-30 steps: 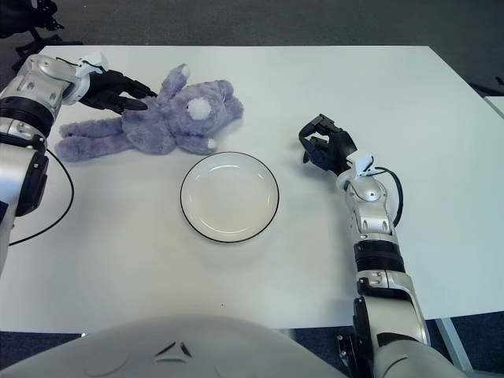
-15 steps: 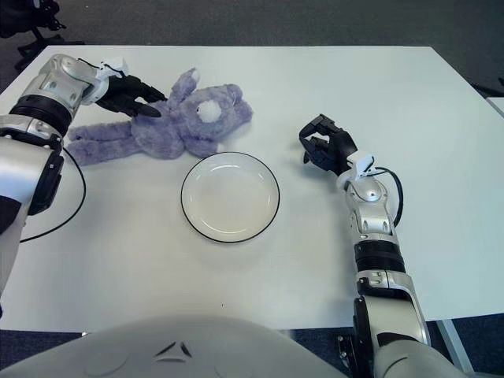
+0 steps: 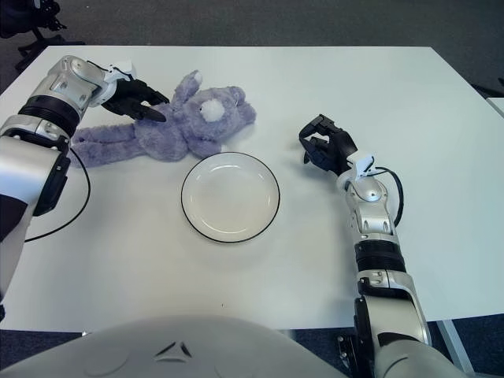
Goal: Put the doll into the plate.
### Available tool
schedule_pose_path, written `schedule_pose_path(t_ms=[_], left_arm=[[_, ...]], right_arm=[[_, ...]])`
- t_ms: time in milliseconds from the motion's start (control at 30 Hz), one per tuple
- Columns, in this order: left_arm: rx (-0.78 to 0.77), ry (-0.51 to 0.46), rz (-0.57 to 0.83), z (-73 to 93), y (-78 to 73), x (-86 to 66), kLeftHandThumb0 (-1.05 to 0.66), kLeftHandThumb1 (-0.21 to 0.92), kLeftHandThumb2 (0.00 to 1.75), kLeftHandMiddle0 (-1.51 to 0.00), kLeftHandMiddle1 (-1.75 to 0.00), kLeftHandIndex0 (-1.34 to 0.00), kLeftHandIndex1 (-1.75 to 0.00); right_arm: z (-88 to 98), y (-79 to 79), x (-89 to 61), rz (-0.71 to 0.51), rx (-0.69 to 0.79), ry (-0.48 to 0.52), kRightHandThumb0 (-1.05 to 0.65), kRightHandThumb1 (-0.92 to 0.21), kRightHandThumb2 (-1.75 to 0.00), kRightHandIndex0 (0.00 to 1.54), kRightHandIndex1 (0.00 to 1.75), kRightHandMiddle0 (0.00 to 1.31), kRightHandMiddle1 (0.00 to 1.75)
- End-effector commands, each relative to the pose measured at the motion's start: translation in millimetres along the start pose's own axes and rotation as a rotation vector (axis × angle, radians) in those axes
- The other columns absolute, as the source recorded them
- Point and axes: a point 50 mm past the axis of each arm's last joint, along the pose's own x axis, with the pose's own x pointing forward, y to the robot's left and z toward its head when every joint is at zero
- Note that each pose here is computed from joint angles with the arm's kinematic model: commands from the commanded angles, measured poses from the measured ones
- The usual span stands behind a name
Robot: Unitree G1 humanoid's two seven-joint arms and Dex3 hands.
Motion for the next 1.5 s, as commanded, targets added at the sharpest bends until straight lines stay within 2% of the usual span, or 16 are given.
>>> schedule_pose_path(t_ms=[0, 367, 400, 467, 567, 867, 967, 1033, 1067, 1167, 1367, 1400, 1433, 1467], left_arm=[[-0.004, 0.081, -0.063, -11.1, -16.3, 18.6, -0.76, 0.92, 0.05, -0.31, 0.00, -0.32, 0.00], [0.038, 0.101, -0.065, -11.1, -19.0, 21.1, -0.76, 0.92, 0.06, -0.30, 0.00, -0.30, 0.00], [0.096, 0.098, -0.067, -12.8, -21.0, 22.0, -0.76, 0.92, 0.06, -0.30, 0.00, -0.30, 0.00], [0.169, 0.095, -0.075, -16.1, -24.7, 23.5, -0.75, 0.92, 0.05, -0.20, 0.00, -0.26, 0.00], [0.181, 0.094, -0.096, -19.8, -27.7, 24.4, -0.73, 0.91, 0.03, -0.13, 0.00, -0.24, 0.00], [0.188, 0.104, -0.110, -24.8, -30.6, 25.6, -0.72, 0.92, 0.01, -0.10, 0.00, -0.24, 0.00], [0.193, 0.125, -0.117, -30.8, -33.7, 27.6, -0.64, 0.90, 0.00, -0.15, -0.01, -0.46, -0.10], [0.200, 0.126, -0.109, -32.0, -34.0, 27.6, -0.61, 0.89, 0.00, -0.19, -0.01, -0.54, -0.13], [0.208, 0.127, -0.101, -33.2, -34.4, 27.6, -0.59, 0.89, 0.00, -0.27, -0.03, -0.59, -0.15], [0.217, 0.126, -0.091, -34.5, -34.9, 27.7, -0.56, 0.88, 0.00, -0.40, -0.02, -0.65, -0.19], [0.219, 0.125, -0.089, -34.7, -35.1, 27.6, -0.55, 0.88, 0.00, -0.46, -0.01, -0.67, -0.22], [0.251, 0.105, -0.035, -41.2, -38.2, 31.3, -0.55, 0.88, 0.00, -0.46, -0.01, -0.67, -0.22], [0.274, 0.088, 0.004, -45.8, -40.9, 33.9, -0.49, 0.88, 0.03, -0.56, -0.62, -0.70, -0.56], [0.289, 0.075, 0.032, -48.9, -42.8, 35.5, -0.46, 0.88, 0.06, -0.62, -1.02, -0.71, -0.79]], right_arm=[[-22.8, 4.9, -11.3, 0.032, 0.000, 0.113, -0.35, -0.92, -0.37, 0.78, 1.58, 0.35, 1.58], [-22.8, 4.1, -11.7, 0.032, 0.001, 0.112, -0.35, -0.92, -0.38, 0.79, 1.58, 0.35, 1.59], [-22.3, 3.8, -11.4, 0.033, 0.001, 0.112, -0.35, -0.92, -0.38, 0.79, 1.58, 0.35, 1.59], [-21.7, 3.3, -10.9, 0.034, 0.001, 0.111, -0.35, -0.92, -0.38, 0.79, 1.58, 0.35, 1.59], [-21.4, 3.1, -10.8, 0.034, 0.001, 0.111, -0.35, -0.92, -0.38, 0.79, 1.58, 0.35, 1.59], [-21.0, 2.3, -11.2, 0.034, 0.001, 0.112, -0.35, -0.92, -0.38, 0.79, 1.58, 0.35, 1.59], [-20.5, 1.0, -12.0, 0.033, 0.001, 0.111, -0.35, -0.92, -0.38, 0.79, 1.59, 0.35, 1.59], [-20.4, 0.9, -12.1, 0.033, 0.002, 0.111, -0.35, -0.92, -0.38, 0.79, 1.59, 0.35, 1.59], [-20.3, 0.7, -12.1, 0.033, 0.003, 0.111, -0.35, -0.92, -0.38, 0.79, 1.59, 0.35, 1.59], [-20.2, 0.6, -12.2, 0.032, 0.005, 0.111, -0.35, -0.92, -0.38, 0.80, 1.59, 0.35, 1.59], [-20.1, 0.6, -12.3, 0.032, 0.005, 0.111, -0.35, -0.92, -0.38, 0.79, 1.60, 0.35, 1.59], [-20.0, 0.1, -12.4, 0.031, 0.007, 0.112, -0.35, -0.92, -0.38, 0.79, 1.60, 0.35, 1.59], [-19.9, -0.2, -12.5, 0.030, 0.009, 0.112, -0.35, -0.92, -0.38, 0.79, 1.60, 0.35, 1.59], [-19.9, -0.4, -12.5, 0.029, 0.010, 0.113, -0.35, -0.92, -0.38, 0.79, 1.60, 0.35, 1.59]])
